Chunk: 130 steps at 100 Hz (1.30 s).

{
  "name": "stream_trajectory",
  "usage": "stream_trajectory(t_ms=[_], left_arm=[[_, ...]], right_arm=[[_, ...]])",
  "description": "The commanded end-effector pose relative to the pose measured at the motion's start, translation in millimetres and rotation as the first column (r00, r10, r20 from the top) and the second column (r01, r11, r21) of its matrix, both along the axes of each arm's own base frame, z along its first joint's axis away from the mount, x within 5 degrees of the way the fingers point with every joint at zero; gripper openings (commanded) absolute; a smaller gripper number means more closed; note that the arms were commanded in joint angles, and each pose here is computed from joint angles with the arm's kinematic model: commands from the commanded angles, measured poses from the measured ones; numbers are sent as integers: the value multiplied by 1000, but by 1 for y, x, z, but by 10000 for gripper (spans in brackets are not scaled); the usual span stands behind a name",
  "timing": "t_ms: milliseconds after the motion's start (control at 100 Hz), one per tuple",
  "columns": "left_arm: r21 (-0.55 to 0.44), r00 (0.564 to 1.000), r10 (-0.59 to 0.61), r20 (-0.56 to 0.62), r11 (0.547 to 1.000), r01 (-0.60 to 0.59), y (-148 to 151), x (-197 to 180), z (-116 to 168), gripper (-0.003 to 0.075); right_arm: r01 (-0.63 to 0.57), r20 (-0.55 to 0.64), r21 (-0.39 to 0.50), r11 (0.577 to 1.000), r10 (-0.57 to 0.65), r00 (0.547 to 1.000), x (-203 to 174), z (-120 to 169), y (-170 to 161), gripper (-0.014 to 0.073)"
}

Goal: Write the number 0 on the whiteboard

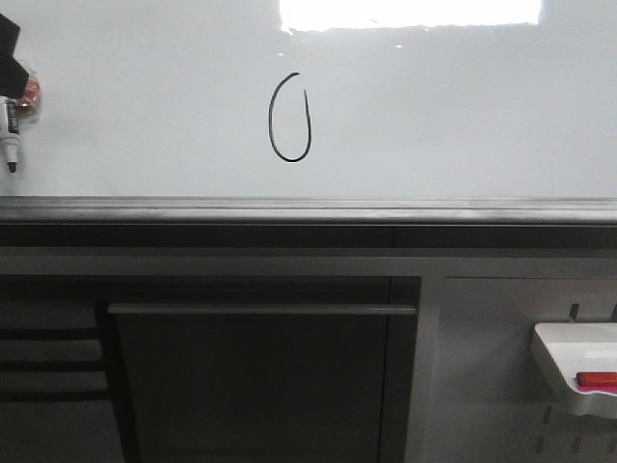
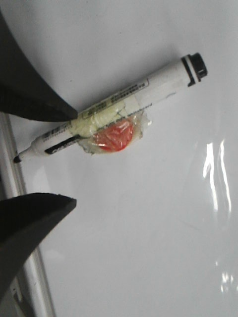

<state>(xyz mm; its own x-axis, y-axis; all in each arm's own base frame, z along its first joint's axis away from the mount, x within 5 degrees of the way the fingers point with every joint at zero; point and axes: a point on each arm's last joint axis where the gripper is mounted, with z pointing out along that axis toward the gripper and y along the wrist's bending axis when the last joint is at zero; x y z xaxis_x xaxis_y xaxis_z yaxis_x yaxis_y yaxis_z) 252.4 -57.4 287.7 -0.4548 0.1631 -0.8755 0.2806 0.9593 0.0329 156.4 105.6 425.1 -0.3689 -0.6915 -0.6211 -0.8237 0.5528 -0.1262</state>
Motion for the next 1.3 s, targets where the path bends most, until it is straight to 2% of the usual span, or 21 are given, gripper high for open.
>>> stream_trajectory(t_ms=[0, 70, 140, 260, 350, 380, 450, 500, 610, 690, 880, 1170, 1290], left_arm=[[-24, 995, -7, 97, 1000, 9, 3, -17, 33, 316], [-27, 995, -39, 92, 999, 41, 4, -36, 45, 316], [-25, 995, -84, 62, 996, 86, 4, -56, 56, 316], [-19, 985, -169, -25, 986, 168, 5, -92, 67, 316], [-18, 980, -195, -26, 981, 195, 7, -113, 73, 315], [-18, 980, -197, -16, 980, 197, 8, -119, 73, 316], [-8, 982, -181, 46, 983, 182, 12, -128, 75, 314], [-6, 981, -163, 103, 986, 164, 14, -133, 76, 298], [-38, 967, -113, 228, 992, 124, 18, -138, 77, 180], [-72, 966, -105, 234, 990, 125, 18, -139, 75, 104], [-72, 967, -105, 232, 990, 125, 18, -139, 75, -21], [-75, 964, -100, 246, 990, 122, 19, -142, 73, -20], [22, 931, -58, 360, 998, 54, 30, -153, 64, -20]], right_arm=[[129, 83, 49, 991, -132, 988, -11, 12, -16, 385], [240, 107, 106, 965, -251, 962, -14, 7, -27, 385], [353, 115, 173, 920, -374, 920, -17, -5, -38, 384], [508, 77, 296, 809, -550, 831, -22, -36, -55, 384], [567, 42, 402, 719, -633, 773, -28, -57, -62, 384], [572, 40, 423, 703, -645, 763, -31, -66, -64, 384], [546, 76, 474, 691, -649, 757, -37, -79, -67, 372], [523, 102, 510, 682, -652, 751, -42, -85, -68, 317], [461, 164, 593, 660, -660, 734, -49, -90, -71, 73], [444, 177, 614, 653, -662, 728, -52, -92, -72, -75], [454, 169, 603, 656, -661, 731, -52, -95, -72, -73], [454, 169, 603, 656, -661, 731, -52, -95, -72, -73], [453, 169, 604, 656, -661, 731, -52, -95, -72, -73]])
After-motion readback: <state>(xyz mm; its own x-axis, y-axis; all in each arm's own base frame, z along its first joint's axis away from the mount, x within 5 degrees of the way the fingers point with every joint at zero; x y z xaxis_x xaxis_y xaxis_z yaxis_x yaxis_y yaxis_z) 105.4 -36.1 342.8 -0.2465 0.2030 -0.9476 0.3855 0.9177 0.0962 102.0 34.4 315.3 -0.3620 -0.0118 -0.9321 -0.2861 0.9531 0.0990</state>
